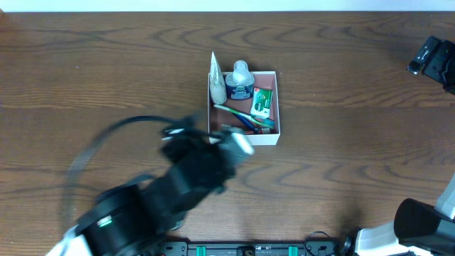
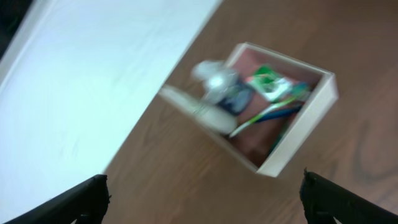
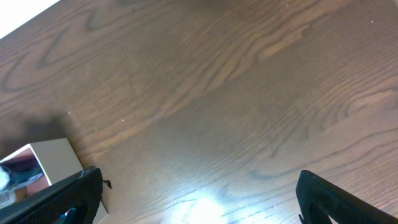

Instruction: Pack container

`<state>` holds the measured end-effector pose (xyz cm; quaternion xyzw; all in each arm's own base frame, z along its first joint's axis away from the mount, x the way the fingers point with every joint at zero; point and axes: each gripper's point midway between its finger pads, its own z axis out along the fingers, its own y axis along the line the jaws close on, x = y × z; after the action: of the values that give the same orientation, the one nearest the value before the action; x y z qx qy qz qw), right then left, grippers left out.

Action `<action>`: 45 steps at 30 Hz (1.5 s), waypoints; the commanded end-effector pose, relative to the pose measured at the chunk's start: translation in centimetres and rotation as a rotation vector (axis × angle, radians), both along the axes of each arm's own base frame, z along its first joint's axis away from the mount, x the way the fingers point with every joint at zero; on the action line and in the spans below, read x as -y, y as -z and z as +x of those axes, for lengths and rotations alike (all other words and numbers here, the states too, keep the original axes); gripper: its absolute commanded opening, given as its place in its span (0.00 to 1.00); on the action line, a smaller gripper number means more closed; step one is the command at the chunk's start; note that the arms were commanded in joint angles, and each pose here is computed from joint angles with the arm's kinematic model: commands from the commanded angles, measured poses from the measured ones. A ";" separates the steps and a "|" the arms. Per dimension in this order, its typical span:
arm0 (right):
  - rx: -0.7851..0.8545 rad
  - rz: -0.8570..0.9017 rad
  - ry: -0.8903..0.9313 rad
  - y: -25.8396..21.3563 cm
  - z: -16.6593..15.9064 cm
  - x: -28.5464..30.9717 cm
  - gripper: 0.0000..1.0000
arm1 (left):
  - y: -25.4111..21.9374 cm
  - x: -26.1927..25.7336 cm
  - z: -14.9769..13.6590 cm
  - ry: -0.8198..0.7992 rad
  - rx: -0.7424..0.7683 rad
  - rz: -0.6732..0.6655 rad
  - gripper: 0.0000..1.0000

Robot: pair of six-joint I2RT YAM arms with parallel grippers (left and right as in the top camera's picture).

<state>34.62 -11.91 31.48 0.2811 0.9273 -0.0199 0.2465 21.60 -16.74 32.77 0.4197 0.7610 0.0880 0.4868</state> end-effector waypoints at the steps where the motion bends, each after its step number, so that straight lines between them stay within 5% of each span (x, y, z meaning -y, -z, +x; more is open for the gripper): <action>1: 0.011 -0.007 0.019 -0.4 -0.1 0.3 0.99 | -2.3 -4.7 0.0 -0.239 0.033 -0.213 0.98; 8: 0.011 -0.006 0.019 -0.4 -0.1 0.2 0.99 | -3.6 -11.6 -2.2 -0.473 0.040 -0.479 0.98; 19: 0.012 -0.006 0.019 -0.4 -0.1 0.3 0.99 | -1.8 -14.9 -2.3 -0.631 0.052 -0.463 0.98; 39: 0.011 -0.006 0.019 -0.4 -0.1 0.2 0.99 | 0.4 -13.7 -0.8 -0.688 -0.023 -0.428 0.98; 45: 0.011 -0.007 0.019 -0.4 -0.1 0.3 0.99 | 1.9 -13.8 0.2 -0.725 -0.078 -0.524 0.98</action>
<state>34.60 -11.90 31.47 0.2811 0.9274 -0.0199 0.2461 21.49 -3.07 32.22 0.0146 0.8636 0.0661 0.4996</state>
